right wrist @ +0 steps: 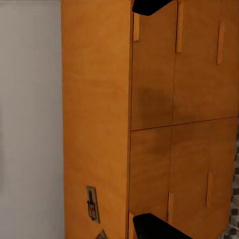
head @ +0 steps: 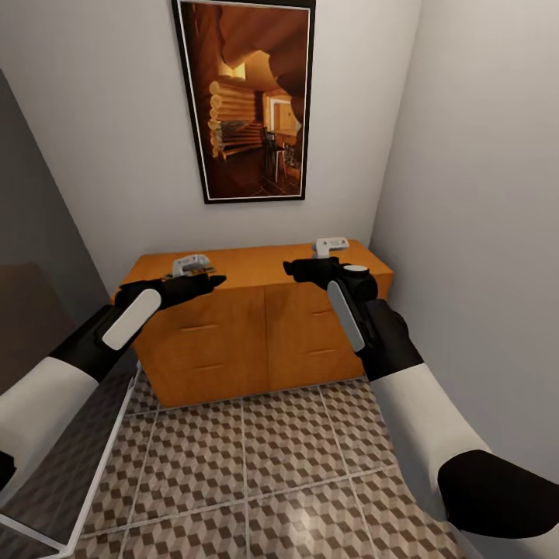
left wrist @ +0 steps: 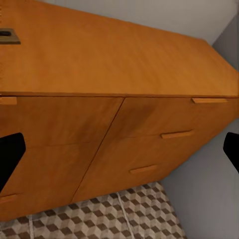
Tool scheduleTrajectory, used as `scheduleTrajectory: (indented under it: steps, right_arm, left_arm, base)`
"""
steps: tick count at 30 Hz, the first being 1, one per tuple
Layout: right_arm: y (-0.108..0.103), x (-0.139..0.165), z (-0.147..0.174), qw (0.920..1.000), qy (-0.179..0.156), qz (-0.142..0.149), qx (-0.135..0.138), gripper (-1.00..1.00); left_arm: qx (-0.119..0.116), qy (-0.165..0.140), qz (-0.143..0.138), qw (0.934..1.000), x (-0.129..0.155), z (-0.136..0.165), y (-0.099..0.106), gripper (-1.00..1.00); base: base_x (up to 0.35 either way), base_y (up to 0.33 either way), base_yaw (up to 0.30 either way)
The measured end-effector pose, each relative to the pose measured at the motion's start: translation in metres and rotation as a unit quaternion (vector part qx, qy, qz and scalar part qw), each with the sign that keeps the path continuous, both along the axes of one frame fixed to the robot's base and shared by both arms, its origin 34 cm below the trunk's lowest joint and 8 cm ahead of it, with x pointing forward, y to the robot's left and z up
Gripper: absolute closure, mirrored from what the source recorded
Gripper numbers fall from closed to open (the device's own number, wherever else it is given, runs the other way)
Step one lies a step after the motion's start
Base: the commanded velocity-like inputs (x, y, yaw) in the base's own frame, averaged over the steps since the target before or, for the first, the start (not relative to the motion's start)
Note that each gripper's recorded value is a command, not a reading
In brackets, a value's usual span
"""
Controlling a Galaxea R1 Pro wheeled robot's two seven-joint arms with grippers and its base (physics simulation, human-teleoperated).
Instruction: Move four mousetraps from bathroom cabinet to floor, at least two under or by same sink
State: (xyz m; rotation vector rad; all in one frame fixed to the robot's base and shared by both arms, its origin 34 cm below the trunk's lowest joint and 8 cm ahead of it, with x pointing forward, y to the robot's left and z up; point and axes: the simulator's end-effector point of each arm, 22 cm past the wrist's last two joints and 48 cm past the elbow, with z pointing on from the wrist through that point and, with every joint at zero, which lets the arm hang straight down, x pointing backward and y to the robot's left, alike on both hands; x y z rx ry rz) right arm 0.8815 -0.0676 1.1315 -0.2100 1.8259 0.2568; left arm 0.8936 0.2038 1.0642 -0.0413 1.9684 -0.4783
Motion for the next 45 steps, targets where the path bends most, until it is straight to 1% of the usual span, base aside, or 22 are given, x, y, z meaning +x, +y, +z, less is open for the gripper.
scheduleTrajectory:
  steps: [11, 14, 29, 35, 39, 45]
  right_arm:
    - [0.004, -0.002, -0.001, 1.0000, 0.001, 0.002, 0.002, -1.00]
    - [0.004, -0.004, -0.008, 1.0000, 0.005, 0.002, 0.002, -1.00]
    - [0.005, -0.005, -0.012, 1.0000, 0.008, 0.003, 0.002, -1.00]
    - [0.006, -0.007, -0.022, 0.9999, 0.015, 0.004, 0.002, -1.00]
    - [0.006, -0.008, -0.023, 0.9999, 0.015, 0.004, 0.003, -1.00]
    - [0.007, -0.008, -0.024, 0.9999, 0.016, 0.005, 0.003, -1.00]
  left_arm:
    - [-0.003, -0.006, 0.001, 1.0000, 0.000, 0.004, 0.002, -1.00]
    - [-0.004, -0.009, -0.001, 1.0000, -0.001, 0.006, -0.001, -1.00]
    - [-0.004, -0.013, -0.006, 0.9999, -0.003, 0.010, -0.004, -1.00]
    - [-0.003, -0.011, -0.005, 0.9999, -0.002, 0.009, -0.002, -1.00]
    - [0.000, -0.010, -0.001, 0.9999, -0.002, 0.008, 0.004, -1.00]
    - [0.006, -0.008, 0.012, 0.9999, -0.001, 0.008, 0.027, -1.00]
  base:
    - [0.269, 0.000, 0.000]
    - [0.324, 0.000, 0.000]
    - [0.322, 0.000, 0.000]
    - [0.162, 0.000, 0.000]
    - [0.049, 0.000, 0.000]
    - [0.014, 0.000, 0.000]
